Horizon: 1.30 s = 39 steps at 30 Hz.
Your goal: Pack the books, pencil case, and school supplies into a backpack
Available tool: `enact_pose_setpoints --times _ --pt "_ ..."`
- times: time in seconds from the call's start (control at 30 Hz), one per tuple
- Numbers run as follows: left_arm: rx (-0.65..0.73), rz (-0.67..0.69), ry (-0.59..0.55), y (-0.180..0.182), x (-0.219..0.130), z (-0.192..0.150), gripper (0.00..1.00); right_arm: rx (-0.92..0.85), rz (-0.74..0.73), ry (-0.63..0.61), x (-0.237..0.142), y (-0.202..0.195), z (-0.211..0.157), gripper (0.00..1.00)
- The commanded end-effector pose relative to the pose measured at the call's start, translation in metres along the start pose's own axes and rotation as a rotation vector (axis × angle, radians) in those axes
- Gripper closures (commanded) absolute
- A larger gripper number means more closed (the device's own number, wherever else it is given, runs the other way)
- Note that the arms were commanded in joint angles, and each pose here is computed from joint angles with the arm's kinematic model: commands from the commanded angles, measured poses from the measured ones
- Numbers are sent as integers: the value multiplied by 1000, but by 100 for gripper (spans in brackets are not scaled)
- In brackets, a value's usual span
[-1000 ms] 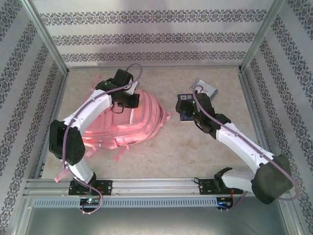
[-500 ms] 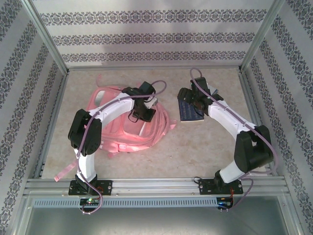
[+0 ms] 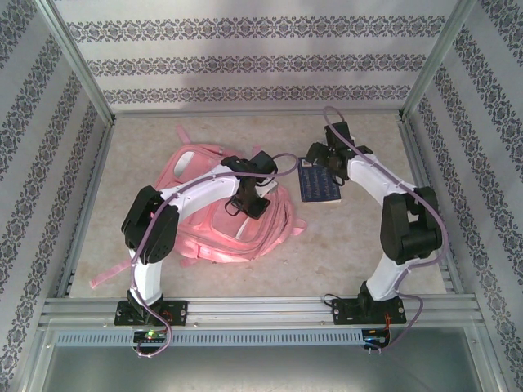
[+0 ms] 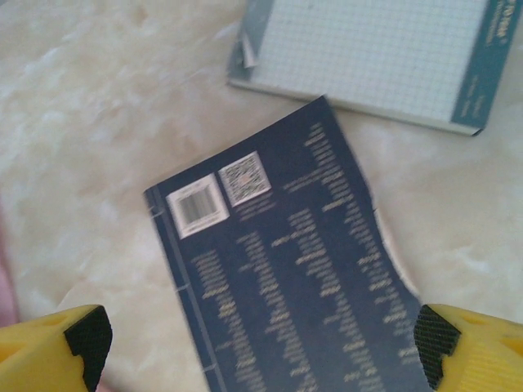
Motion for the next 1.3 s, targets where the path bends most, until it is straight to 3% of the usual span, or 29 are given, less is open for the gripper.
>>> enact_pose_setpoints --times 0.0,0.3,0.43,0.47,0.57,0.7,0.87,1.1,1.27 --pt "-3 222 78 31 3 -15 84 3 -78 35 15 -13 10 4" --pt "-56 172 -5 33 -23 -6 54 -186 -120 215 69 -6 29 6" --pt "-78 117 -114 26 -57 0 45 -232 -148 289 84 -4 13 9" --pt "-82 114 -150 25 -68 2 44 -249 -161 292 83 -3 9 14" --pt "-100 88 -258 22 -101 7 37 -263 -185 288 74 -2 0 12" --pt "-126 0 -364 13 -134 15 35 -262 -194 316 65 -4 -20 15" --pt "-165 -130 -436 1 -152 25 35 -234 -199 349 55 -13 -38 20" --pt "-246 -251 -457 -9 -148 42 34 -254 -206 424 47 -15 -67 22" --pt "-345 -314 -421 -17 -123 67 33 -226 -186 458 31 -26 -97 23"
Point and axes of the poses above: each hand's point on the last joint's axis, 136 mm out from that joint toward the fingers, its own x axis out along the fingers, its own y axis along the line the jaws close on, z = x × y, the point moved 9 cm from there along -x, back along the fingers, and after that the axes turned 9 degrees about -x, right-handed, at the moved point
